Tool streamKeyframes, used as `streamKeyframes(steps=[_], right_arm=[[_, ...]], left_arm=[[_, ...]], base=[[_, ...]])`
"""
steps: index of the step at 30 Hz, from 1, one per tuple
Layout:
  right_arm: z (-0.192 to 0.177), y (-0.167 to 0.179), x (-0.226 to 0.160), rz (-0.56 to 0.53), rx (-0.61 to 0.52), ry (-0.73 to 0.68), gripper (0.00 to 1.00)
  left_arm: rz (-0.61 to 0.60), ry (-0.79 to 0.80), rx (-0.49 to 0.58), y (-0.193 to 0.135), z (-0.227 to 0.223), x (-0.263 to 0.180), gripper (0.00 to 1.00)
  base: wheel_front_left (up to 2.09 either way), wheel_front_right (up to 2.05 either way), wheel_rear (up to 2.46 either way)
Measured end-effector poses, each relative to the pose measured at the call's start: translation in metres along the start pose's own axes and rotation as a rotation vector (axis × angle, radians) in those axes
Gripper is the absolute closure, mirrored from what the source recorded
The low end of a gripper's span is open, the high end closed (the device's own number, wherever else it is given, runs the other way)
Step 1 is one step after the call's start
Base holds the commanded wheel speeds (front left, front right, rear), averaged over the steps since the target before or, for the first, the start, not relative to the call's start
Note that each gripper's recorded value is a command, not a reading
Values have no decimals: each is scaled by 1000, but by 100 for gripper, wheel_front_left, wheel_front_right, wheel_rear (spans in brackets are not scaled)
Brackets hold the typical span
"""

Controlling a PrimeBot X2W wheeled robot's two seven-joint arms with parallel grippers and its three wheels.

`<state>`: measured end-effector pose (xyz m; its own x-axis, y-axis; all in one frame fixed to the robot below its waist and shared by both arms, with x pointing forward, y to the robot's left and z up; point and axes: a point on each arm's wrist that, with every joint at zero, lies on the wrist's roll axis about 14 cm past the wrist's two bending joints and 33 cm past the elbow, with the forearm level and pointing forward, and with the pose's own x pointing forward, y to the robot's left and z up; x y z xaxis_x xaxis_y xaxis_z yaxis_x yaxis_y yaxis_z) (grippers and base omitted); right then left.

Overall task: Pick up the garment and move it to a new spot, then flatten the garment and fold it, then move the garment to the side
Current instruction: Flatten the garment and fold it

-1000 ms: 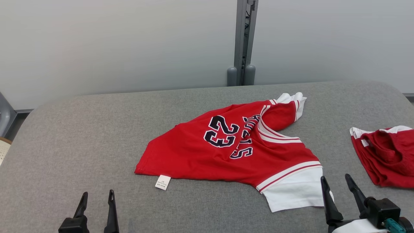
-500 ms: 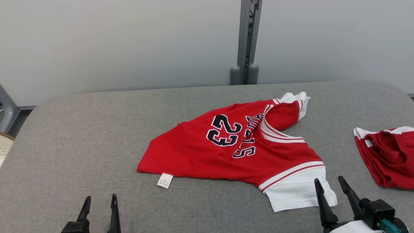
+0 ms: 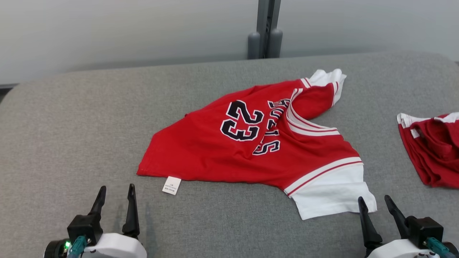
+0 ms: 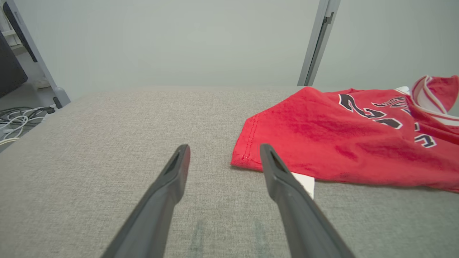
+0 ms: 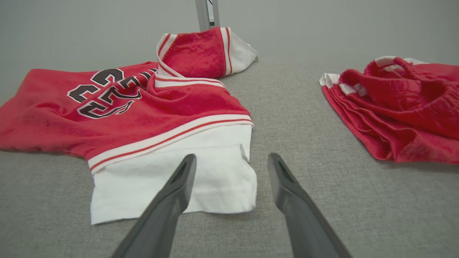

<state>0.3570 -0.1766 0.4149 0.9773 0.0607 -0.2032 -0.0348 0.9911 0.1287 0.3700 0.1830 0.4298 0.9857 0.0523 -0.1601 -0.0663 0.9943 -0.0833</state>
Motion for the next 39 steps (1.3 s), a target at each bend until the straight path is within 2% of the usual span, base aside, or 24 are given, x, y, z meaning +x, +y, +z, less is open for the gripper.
streamKeyframes(steps=[9, 10, 11, 12, 13, 23, 37, 39], right_arm=[[-31, -14, 5, -48, 40, 99, 0], [-32, -12, 6, -45, 43, 104, 10], [-33, -12, 7, -44, 51, 104, 44], [-32, -10, 8, -40, 52, 104, 64], [-33, -9, 10, -38, 54, 105, 100], [-31, -11, 13, -47, 82, 98, 100], [-31, -28, 12, -97, 70, 98, 100], [-31, -29, 11, -100, 70, 98, 100]], left_arm=[[-55, 44, 4, -19, -14, 28, 0], [-56, 47, 5, -19, -15, 29, 0], [-56, 49, 5, -19, -16, 29, 0], [-57, 51, 5, -19, -17, 30, 0], [-57, 53, 5, -20, -17, 31, 0], [-50, 64, -1, -19, -22, 39, 0], [-36, 186, -64, -25, -61, 66, 0], [-36, 197, -64, -26, -64, 69, 24]], base=[[0, 0, 0], [0, 0, 0], [0, 0, 0], [0, 0, 0], [0, 0, 0], [0, 0, 0], [0, 0, 0], [0, 0, 0]])
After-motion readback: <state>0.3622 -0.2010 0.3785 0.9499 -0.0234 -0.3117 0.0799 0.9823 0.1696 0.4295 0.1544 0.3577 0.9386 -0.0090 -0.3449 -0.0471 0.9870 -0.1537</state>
